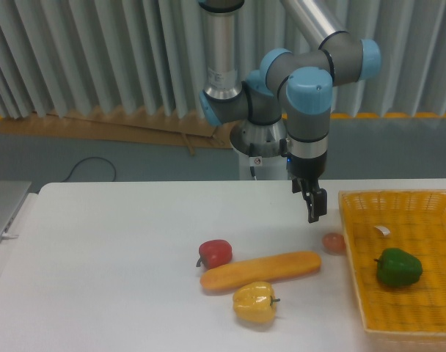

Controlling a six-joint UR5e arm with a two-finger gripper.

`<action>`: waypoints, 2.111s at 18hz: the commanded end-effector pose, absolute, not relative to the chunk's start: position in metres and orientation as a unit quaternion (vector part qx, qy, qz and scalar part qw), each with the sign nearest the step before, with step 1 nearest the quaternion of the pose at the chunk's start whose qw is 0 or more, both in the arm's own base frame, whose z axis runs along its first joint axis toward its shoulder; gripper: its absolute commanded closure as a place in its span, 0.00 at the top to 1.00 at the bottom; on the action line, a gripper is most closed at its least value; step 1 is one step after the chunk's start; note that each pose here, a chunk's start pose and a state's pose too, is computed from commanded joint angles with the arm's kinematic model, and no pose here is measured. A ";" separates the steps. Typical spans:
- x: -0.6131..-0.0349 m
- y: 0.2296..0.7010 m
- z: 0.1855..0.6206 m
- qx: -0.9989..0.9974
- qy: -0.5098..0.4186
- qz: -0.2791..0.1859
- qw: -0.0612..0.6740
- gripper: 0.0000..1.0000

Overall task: Place the green pepper on the table
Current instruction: 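Move the gripper over the orange basket toward the green pepper, then lower the gripper onto the green pepper in the basket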

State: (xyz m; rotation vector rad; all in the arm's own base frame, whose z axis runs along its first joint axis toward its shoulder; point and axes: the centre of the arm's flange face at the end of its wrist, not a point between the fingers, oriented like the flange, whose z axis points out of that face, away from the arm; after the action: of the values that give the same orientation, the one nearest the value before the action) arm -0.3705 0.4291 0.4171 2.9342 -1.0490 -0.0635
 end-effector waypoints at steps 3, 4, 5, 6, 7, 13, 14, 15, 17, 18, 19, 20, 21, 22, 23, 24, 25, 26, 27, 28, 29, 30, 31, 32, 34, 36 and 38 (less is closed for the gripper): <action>-0.405 0.415 0.408 0.933 -0.357 -0.034 0.010 1.00; -0.410 0.415 0.404 0.926 -0.375 -0.033 0.011 1.00; -0.418 0.412 0.398 0.921 -0.388 -0.029 0.013 1.00; -0.426 0.407 0.395 0.918 -0.395 -0.027 0.013 1.00; -0.431 0.407 0.392 0.917 -0.398 -0.024 0.014 1.00; -0.478 0.403 0.365 0.906 -0.424 -0.017 0.014 1.00; -0.486 0.399 0.363 0.902 -0.431 -0.023 0.012 1.00; -0.492 0.394 0.361 0.903 -0.428 -0.023 0.005 1.00; -0.505 0.383 0.359 0.907 -0.420 -0.024 -0.011 1.00; -0.511 0.379 0.357 0.905 -0.424 -0.023 -0.022 1.00; -0.517 0.375 0.353 0.902 -0.431 -0.021 -0.025 1.00; -0.519 0.373 0.350 0.898 -0.439 -0.020 -0.025 1.00; -0.523 0.373 0.348 0.895 -0.444 -0.021 -0.025 1.00; -0.527 0.371 0.346 0.895 -0.445 -0.025 -0.022 1.00; -0.530 0.370 0.344 0.893 -0.449 -0.027 -0.020 1.00; -0.532 0.371 0.339 0.889 -0.456 -0.027 -0.016 1.00; -0.535 0.370 0.334 0.887 -0.460 -0.027 -0.016 1.00; -0.539 0.369 0.332 0.888 -0.459 -0.029 -0.016 1.00; -0.541 0.369 0.331 0.888 -0.459 -0.031 -0.016 1.00; -0.544 0.367 0.328 0.889 -0.457 -0.031 -0.015 1.00; -0.546 0.368 0.326 0.888 -0.458 -0.031 -0.015 1.00; -0.547 0.368 0.325 0.886 -0.461 -0.035 -0.011 1.00; -0.551 0.367 0.321 0.882 -0.470 -0.035 -0.001 1.00; -0.553 0.367 0.316 0.878 -0.478 -0.033 0.008 1.00; -0.558 0.368 0.309 0.877 -0.480 -0.031 0.012 1.00; -0.561 0.371 0.308 0.876 -0.481 -0.032 0.014 1.00; -0.560 0.376 0.300 0.875 -0.483 -0.028 0.014 1.00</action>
State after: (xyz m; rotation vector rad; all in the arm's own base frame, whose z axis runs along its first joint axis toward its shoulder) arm -0.5603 0.3762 0.2995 2.7251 -1.5042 -0.0866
